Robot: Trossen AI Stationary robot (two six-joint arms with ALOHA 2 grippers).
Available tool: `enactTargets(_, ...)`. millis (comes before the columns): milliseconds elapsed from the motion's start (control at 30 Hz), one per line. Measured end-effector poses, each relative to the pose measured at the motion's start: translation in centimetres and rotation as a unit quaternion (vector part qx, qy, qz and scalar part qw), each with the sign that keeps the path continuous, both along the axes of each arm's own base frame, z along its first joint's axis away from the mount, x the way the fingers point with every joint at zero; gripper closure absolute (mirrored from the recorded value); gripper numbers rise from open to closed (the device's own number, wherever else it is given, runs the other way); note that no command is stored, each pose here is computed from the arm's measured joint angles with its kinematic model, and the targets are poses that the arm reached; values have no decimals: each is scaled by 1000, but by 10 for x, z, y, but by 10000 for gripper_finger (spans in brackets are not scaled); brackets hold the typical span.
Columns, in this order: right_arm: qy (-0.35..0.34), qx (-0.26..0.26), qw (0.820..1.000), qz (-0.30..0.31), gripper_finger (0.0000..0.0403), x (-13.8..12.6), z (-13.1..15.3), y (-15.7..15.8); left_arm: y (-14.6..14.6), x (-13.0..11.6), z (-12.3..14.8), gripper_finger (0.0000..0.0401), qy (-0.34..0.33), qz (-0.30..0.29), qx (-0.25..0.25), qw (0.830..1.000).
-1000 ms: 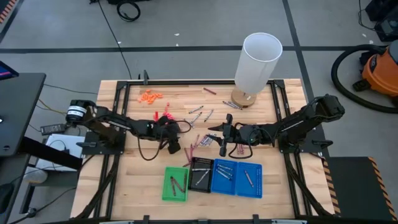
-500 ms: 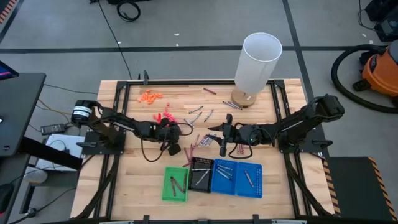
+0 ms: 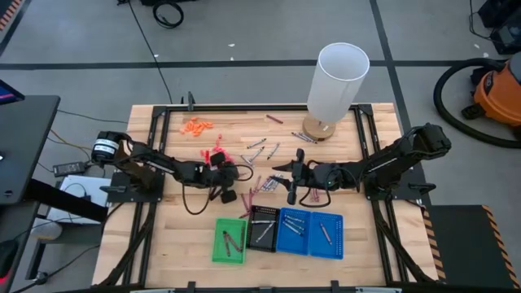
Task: Sort crayons
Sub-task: Put the pink crayon into the right blue bin
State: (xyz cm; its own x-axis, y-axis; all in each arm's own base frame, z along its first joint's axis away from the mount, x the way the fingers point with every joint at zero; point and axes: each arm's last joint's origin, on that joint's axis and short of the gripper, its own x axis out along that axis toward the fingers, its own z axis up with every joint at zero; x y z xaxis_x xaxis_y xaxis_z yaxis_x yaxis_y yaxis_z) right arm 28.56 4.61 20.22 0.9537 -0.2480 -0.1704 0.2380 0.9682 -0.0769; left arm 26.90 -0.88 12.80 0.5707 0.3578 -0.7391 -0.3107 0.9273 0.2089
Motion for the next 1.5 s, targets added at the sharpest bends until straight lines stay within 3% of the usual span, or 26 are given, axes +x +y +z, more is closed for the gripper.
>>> enactTargets(300,-46,-9,999,2,256,1,9,0,-12,23,26,390,-149,-68,66,984)
enactTargets(767,-103,-23,994,20,256,2,22,1,-21,37,65,390,-353,-122,48,926)
enactTargets(1033,-107,-26,994,17,256,2,23,1,-27,47,83,390,-382,-153,56,910)
enactTargets(1300,-111,-24,993,17,256,2,23,1,-26,51,91,389,-390,-154,67,905)
enactTargets(1500,-114,-25,993,19,287,2,24,1,-25,51,94,389,-401,-153,71,900)
